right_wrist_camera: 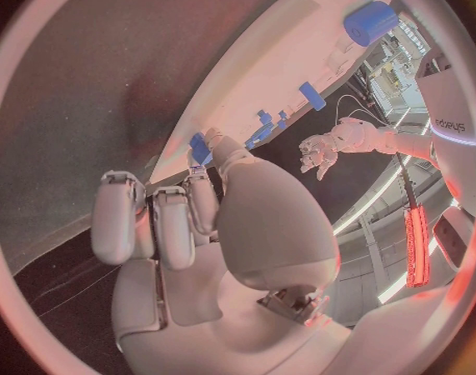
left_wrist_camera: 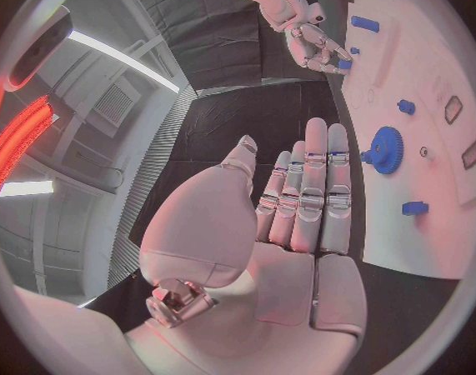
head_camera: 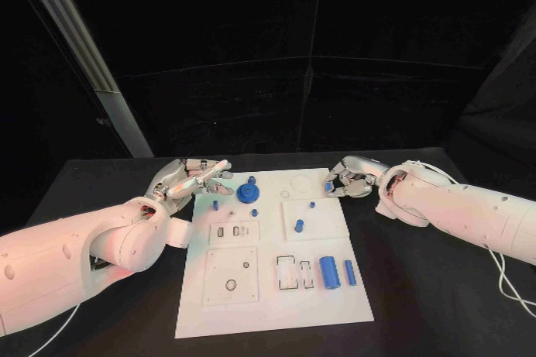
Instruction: Assemble the parts on the task board
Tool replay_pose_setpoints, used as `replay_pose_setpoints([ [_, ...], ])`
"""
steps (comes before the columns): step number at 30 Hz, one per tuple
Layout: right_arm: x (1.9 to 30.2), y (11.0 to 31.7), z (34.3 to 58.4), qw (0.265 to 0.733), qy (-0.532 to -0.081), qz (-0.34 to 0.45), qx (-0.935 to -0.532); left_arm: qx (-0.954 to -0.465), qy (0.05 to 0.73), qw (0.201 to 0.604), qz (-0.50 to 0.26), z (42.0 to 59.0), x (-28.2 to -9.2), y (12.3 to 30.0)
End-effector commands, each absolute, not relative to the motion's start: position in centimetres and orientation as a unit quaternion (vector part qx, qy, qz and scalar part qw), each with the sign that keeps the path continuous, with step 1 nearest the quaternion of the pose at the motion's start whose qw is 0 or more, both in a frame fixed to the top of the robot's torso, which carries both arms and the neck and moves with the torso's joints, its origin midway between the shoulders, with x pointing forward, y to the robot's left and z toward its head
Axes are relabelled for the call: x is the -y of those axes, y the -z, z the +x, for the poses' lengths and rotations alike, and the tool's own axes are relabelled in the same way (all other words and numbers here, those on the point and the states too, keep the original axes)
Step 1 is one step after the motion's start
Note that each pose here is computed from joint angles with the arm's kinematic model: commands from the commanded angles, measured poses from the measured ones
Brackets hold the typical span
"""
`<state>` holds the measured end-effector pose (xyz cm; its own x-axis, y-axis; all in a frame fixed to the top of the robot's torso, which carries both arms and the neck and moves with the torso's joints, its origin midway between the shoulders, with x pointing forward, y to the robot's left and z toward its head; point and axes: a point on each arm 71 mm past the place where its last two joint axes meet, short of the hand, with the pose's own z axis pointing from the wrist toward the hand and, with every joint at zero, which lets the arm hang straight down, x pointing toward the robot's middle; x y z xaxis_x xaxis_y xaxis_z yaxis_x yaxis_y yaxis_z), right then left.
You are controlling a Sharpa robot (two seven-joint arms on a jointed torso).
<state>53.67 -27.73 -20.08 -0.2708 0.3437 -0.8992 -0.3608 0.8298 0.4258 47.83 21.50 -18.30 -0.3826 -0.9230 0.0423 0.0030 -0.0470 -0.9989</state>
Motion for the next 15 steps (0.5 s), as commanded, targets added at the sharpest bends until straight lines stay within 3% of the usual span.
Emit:
replay_pose_setpoints([
  [1,27.8,19.4,53.8,0.633,-0.296,0.006,-0.716,-0.574,0.607,0.38,-0.398,47.8,-21.4,18.2],
  [9,26.9,18.7,53.0,0.642,-0.311,0.028,-0.7,-0.573,0.606,0.381,-0.399,47.8,-21.6,18.2],
  [15,24.4,17.9,51.5,0.632,-0.326,0.048,-0.702,-0.573,0.605,0.382,-0.399,47.9,-21.8,18.2],
])
